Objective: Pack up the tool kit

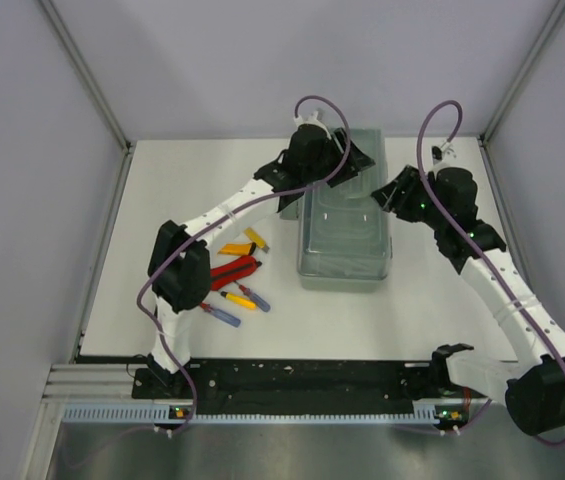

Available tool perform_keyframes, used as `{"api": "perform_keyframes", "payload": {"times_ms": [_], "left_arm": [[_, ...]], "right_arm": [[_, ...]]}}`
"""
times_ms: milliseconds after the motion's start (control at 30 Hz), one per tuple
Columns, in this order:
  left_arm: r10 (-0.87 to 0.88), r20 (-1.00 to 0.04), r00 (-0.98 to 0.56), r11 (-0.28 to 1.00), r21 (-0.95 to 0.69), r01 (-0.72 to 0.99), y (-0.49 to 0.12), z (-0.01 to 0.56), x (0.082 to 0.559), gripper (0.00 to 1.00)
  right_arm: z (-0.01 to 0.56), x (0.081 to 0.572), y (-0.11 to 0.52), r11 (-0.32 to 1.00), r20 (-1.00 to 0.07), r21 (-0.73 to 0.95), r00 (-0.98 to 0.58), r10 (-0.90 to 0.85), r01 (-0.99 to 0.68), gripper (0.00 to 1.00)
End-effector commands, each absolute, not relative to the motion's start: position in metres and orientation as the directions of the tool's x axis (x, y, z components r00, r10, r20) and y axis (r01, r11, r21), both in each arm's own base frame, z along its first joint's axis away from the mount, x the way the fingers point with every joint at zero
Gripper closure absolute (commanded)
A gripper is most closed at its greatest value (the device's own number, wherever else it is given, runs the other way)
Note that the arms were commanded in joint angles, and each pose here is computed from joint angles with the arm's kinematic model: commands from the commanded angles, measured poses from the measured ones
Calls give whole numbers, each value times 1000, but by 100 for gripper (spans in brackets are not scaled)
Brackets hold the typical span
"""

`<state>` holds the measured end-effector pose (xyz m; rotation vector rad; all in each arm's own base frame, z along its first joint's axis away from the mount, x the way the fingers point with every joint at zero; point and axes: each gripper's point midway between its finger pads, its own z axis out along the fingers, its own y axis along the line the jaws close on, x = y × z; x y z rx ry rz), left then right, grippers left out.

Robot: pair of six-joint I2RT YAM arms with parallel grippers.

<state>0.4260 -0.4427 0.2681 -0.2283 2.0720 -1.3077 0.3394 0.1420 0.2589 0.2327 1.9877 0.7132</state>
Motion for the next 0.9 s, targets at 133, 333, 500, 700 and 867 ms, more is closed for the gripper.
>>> {"api": "perform_keyframes", "payload": {"times_ms": [133,333,500,700,867], "left_arm": [[-369,-568,-736,739,-659,138,-428,229,424,36],[-351,-559,-751,750,-648,132,-440,214,425,36],[-350,-543,-763,724,-674,147,-450,210,424,36],[-376,-469,-799,533,-815,227,-472,243,410,38],[-397,-470,-788,490,-835,251,-469,259,410,41]], "right_arm": [[267,345,133,829,-769,550,-450,454,-104,48],[257,346,132,840,-771,534,-462,439,-93,48],[256,346,130,844,-774,529,-459,436,-91,48],[261,344,132,842,-780,529,-453,432,-109,48],[273,344,137,831,-795,532,-432,425,-162,48]]}}
